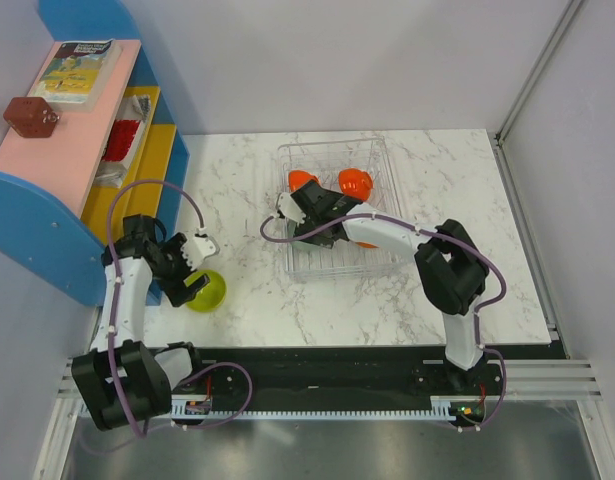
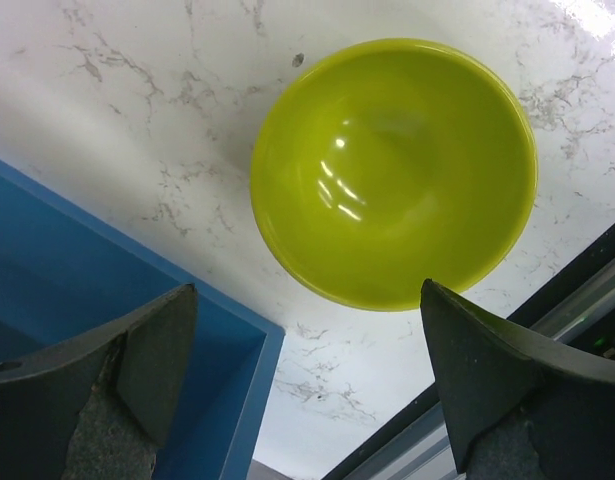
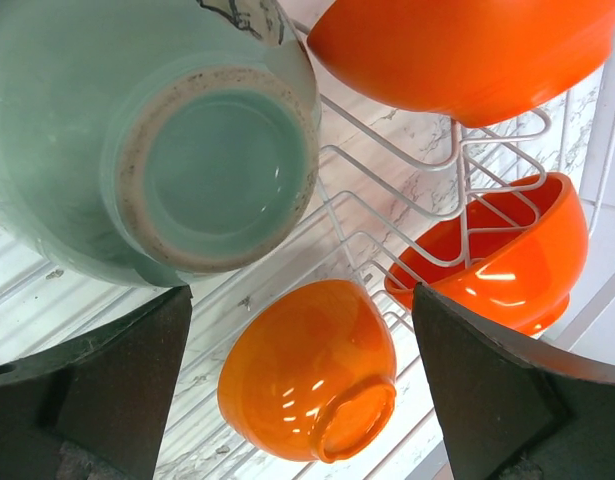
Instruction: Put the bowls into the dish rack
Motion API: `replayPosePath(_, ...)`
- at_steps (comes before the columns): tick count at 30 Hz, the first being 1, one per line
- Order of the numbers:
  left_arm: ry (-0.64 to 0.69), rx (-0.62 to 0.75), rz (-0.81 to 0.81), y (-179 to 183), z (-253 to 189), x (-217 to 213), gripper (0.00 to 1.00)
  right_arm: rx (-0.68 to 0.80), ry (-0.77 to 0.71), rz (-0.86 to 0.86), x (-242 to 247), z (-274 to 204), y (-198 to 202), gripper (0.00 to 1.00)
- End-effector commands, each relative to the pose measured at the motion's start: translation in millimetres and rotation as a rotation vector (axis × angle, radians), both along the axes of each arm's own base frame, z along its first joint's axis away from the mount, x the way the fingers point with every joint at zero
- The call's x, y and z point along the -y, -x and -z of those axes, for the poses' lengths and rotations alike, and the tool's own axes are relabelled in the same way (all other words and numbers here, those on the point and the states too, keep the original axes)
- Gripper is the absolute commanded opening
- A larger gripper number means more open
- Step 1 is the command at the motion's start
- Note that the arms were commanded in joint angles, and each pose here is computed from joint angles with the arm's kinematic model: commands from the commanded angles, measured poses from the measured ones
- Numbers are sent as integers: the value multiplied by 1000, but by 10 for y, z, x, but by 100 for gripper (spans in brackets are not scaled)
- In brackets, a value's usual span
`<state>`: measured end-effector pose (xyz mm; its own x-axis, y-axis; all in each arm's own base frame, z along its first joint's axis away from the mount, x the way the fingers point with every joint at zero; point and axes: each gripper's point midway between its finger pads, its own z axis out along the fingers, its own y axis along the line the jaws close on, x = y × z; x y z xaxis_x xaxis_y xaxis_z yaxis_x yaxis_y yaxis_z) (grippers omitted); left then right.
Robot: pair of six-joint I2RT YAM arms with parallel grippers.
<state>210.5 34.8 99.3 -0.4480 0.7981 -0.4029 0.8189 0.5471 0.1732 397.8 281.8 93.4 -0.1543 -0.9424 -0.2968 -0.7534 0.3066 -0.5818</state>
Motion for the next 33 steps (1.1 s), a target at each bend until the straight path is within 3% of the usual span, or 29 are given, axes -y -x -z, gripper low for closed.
replayPosePath(1, 56, -7, 50, -82, 59, 77, 98, 70, -98, 3, -18, -482, 32, 98)
replayPosePath(8, 125, -26, 30, -246, 145, 133, 94, 59, -153, -47, 60, -752, 253, 98)
replayPosePath(13, 161, -66, 26, -275, 219, 165, 71, 83, -161, -45, 179, -896, 307, 98)
replayPosePath(18, 187, -94, 23, -268, 297, 198, 67, 92, -174, -18, 302, -955, 277, 98)
replayPosePath(21, 197, -102, 24, -268, 327, 212, 58, 93, -200, -9, 343, -1005, 269, 98)
replayPosePath(28, 229, -116, 16, -279, 364, 254, 11, 74, -210, 10, 428, -945, 236, 98)
replayPosePath(30, 236, -112, 17, -291, 352, 265, 3, 54, -206, 15, 458, -851, 223, 98)
replayPosePath(33, 268, -86, 19, -346, 269, 315, 2, 31, -202, 46, 529, -683, 147, 98)
